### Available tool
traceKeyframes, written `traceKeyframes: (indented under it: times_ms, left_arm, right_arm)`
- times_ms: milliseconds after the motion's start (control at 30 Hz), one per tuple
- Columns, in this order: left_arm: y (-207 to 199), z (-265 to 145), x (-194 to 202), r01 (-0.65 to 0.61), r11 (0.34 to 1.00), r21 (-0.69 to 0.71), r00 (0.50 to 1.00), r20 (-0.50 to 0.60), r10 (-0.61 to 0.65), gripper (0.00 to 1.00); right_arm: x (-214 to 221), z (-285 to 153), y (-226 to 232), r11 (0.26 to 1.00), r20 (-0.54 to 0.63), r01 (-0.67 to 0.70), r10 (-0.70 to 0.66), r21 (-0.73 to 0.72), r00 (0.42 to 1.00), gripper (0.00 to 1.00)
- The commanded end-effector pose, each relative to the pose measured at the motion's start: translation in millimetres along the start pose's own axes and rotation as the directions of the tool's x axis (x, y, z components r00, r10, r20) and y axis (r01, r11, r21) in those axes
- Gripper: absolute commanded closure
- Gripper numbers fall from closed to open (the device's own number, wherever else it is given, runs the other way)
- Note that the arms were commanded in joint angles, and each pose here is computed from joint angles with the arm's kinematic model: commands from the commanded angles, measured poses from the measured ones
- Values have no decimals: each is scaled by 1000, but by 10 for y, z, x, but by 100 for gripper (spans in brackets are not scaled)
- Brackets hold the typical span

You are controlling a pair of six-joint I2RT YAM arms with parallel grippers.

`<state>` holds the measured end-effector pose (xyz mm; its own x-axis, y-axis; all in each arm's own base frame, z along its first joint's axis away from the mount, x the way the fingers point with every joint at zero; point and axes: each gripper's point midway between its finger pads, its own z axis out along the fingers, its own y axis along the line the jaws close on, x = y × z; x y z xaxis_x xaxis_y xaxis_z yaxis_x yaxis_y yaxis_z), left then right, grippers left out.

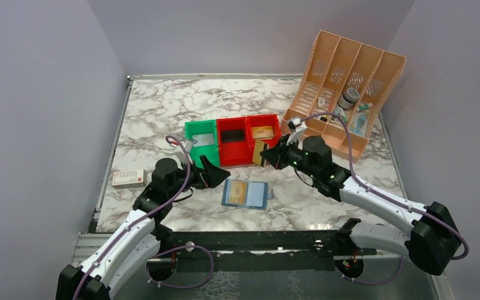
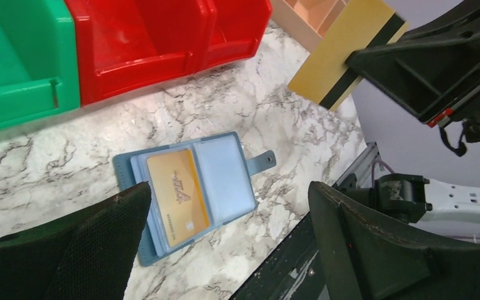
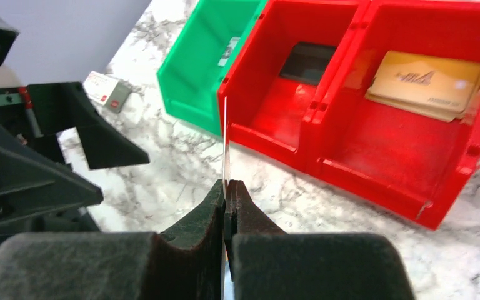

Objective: Take the credit cards out of the card holder

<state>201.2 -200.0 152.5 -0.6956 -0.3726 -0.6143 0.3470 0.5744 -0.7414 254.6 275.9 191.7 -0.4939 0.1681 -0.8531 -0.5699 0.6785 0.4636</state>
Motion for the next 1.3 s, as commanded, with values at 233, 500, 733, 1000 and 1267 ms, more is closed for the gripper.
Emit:
traceKeyframes:
  times_ms: [233, 500, 733, 1000, 1267]
  left_arm:
    - [235, 9, 23, -24, 992, -128, 999, -25, 21, 1]
    - [279, -43, 7, -43, 985, -166, 999, -25, 40, 1]
    - [289, -45, 1, -43, 984, -172, 999, -22, 40, 1]
    - [359, -18, 40, -37, 981, -192, 999, -35, 31, 1]
    - [375, -25, 50, -42, 979, -201, 999, -43, 34, 1]
  right_arm:
    - [-634, 246, -660, 958, 43, 178, -192, 224, 980, 99]
    - [-725, 503, -861, 886, -36, 381, -386, 264, 922, 99]
    - [-466, 782, -1207, 726, -211, 643, -608, 244, 765, 99]
    - [-382, 1008, -1247, 493, -204, 853, -829, 174, 521, 99]
    - [-263, 1219, -1533, 384, -316, 909, -852, 165, 417, 99]
